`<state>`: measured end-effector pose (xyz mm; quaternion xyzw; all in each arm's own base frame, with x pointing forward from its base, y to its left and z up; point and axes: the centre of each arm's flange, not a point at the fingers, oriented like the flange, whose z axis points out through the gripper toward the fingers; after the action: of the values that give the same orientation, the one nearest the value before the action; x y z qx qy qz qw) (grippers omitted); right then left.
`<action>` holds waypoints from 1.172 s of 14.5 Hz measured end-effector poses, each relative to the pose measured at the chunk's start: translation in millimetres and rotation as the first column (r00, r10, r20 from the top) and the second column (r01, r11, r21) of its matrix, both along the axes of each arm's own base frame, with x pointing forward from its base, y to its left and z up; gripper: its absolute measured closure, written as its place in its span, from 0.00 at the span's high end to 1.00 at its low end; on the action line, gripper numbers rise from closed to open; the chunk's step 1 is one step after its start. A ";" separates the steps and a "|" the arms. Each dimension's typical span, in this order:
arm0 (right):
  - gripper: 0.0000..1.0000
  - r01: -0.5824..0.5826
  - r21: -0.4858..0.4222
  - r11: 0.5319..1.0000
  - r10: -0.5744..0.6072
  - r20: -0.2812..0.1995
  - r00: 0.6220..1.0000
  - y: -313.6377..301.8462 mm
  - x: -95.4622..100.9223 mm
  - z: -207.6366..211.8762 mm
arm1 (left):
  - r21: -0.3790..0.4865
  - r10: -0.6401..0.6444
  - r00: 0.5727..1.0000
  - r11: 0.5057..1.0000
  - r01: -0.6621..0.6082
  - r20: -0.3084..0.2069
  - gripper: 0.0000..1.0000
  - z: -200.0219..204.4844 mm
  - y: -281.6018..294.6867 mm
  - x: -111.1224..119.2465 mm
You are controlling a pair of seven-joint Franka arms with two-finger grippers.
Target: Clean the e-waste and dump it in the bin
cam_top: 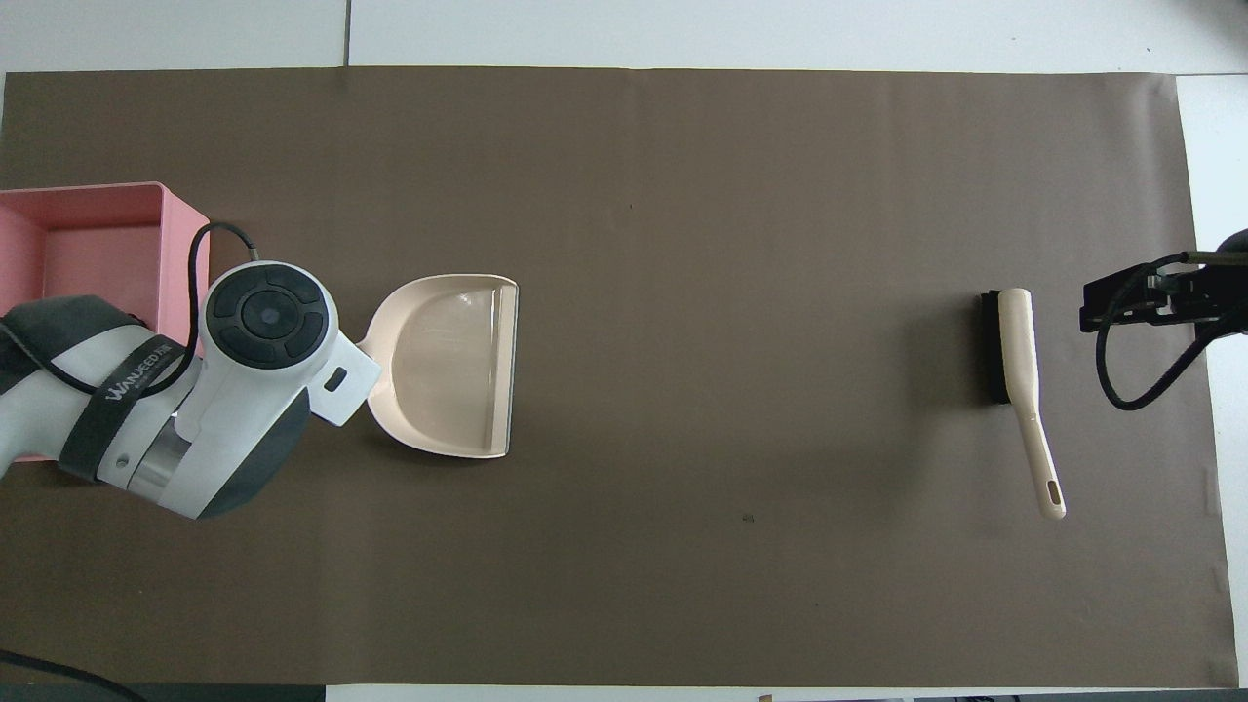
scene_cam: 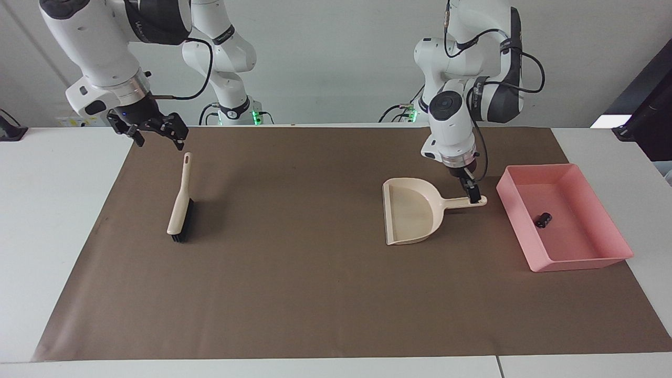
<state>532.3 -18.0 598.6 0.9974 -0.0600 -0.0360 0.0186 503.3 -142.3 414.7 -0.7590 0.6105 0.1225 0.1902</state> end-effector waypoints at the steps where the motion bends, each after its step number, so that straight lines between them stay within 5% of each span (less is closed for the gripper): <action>1: 1.00 0.003 0.001 1.000 -0.003 0.000 1.000 -1.8 0.0 0.2 | -0.027 0.115 0.993 0.993 -0.114 0.010 0.98 6.4 14.7 -1.6; 4: 1.00 0.006 0.002 1.000 -0.006 0.001 1.000 -3.4 -0.5 2.8 | -0.129 0.451 0.892 0.887 -0.443 0.039 0.98 12.3 60.7 3.5; 7: 1.00 -0.004 0.002 1.000 0.004 -0.006 1.000 2.3 -3.6 15.2 | -0.264 0.707 0.707 0.683 -0.681 0.005 0.98 27.5 104.3 16.4; 13: 1.00 -0.006 0.005 1.000 0.006 -0.019 1.000 3.6 -3.7 20.4 | -0.455 0.922 0.387 0.346 -0.820 0.004 0.98 132.5 129.3 47.8; 17: 1.00 0.007 0.006 1.000 -0.007 -0.019 1.000 -3.3 -3.7 20.3 | -0.478 0.950 0.311 0.256 -0.840 -0.037 0.98 192.7 125.4 49.9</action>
<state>528.7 -21.3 618.9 0.9968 -0.0630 -0.0456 0.0160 553.1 -17.0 607.4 -0.9988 0.0438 -0.0229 -0.0016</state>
